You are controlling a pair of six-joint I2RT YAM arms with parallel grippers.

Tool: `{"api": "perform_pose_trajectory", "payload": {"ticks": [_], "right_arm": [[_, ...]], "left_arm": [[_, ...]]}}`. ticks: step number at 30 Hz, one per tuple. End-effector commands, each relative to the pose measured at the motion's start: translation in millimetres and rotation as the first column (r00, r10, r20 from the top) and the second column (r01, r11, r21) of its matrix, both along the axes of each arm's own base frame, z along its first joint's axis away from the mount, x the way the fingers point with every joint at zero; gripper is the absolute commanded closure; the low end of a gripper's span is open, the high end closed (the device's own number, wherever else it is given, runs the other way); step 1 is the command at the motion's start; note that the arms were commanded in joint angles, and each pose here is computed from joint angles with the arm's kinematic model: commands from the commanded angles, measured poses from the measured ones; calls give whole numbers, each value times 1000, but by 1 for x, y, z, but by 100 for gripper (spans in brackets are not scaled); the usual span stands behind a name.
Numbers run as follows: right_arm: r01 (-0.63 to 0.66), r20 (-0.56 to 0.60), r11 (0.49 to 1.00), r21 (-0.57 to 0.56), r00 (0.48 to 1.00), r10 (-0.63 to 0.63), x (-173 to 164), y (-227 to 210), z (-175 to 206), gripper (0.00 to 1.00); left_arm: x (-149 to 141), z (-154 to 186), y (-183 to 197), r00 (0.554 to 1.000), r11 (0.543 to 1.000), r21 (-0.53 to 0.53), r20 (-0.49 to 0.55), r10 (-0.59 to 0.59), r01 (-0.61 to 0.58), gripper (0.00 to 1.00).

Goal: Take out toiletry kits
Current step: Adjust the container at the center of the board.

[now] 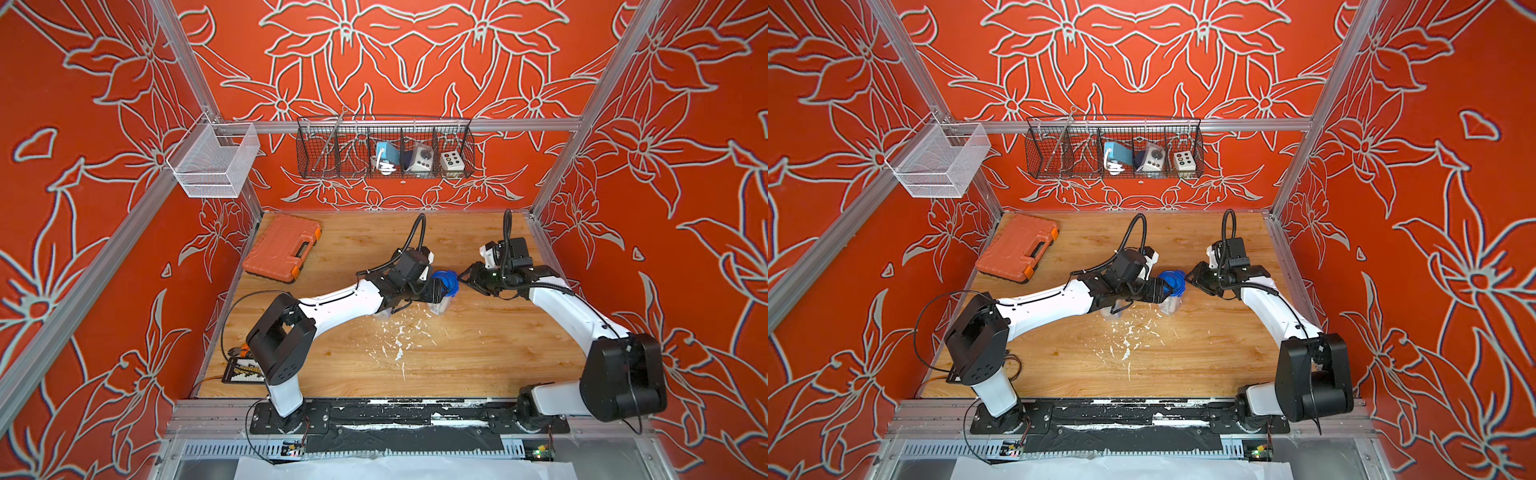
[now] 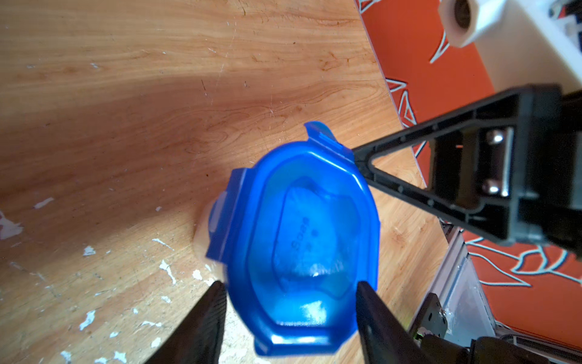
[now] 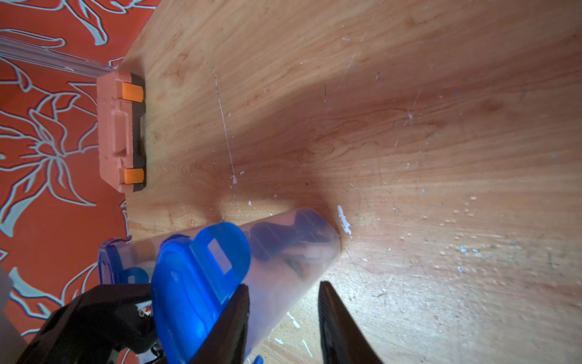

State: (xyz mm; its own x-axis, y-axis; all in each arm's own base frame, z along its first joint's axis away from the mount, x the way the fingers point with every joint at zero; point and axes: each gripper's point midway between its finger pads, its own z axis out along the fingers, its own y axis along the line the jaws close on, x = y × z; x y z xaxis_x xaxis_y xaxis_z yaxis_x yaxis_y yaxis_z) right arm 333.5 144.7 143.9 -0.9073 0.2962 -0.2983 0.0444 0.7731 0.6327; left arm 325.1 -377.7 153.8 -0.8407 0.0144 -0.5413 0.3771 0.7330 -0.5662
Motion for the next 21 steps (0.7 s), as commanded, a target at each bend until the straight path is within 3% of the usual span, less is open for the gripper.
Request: {"api": "perform_pose_trajectory", "payload": {"ticks": [1,12,21], "right_arm": [[-32,57,999,38,998,30,15,11,19,60],[-30,67,996,-90,997,36,1,-8,20,59],[-50,17,994,-97,998,52,2,-6,7,61]], "left_arm": [[-16,-19,1,996,999,17,-84,-34,35,39],[-15,6,19,1000,999,44,-23,-2,3,31],[18,21,36,998,996,84,45,38,-42,29]]}}
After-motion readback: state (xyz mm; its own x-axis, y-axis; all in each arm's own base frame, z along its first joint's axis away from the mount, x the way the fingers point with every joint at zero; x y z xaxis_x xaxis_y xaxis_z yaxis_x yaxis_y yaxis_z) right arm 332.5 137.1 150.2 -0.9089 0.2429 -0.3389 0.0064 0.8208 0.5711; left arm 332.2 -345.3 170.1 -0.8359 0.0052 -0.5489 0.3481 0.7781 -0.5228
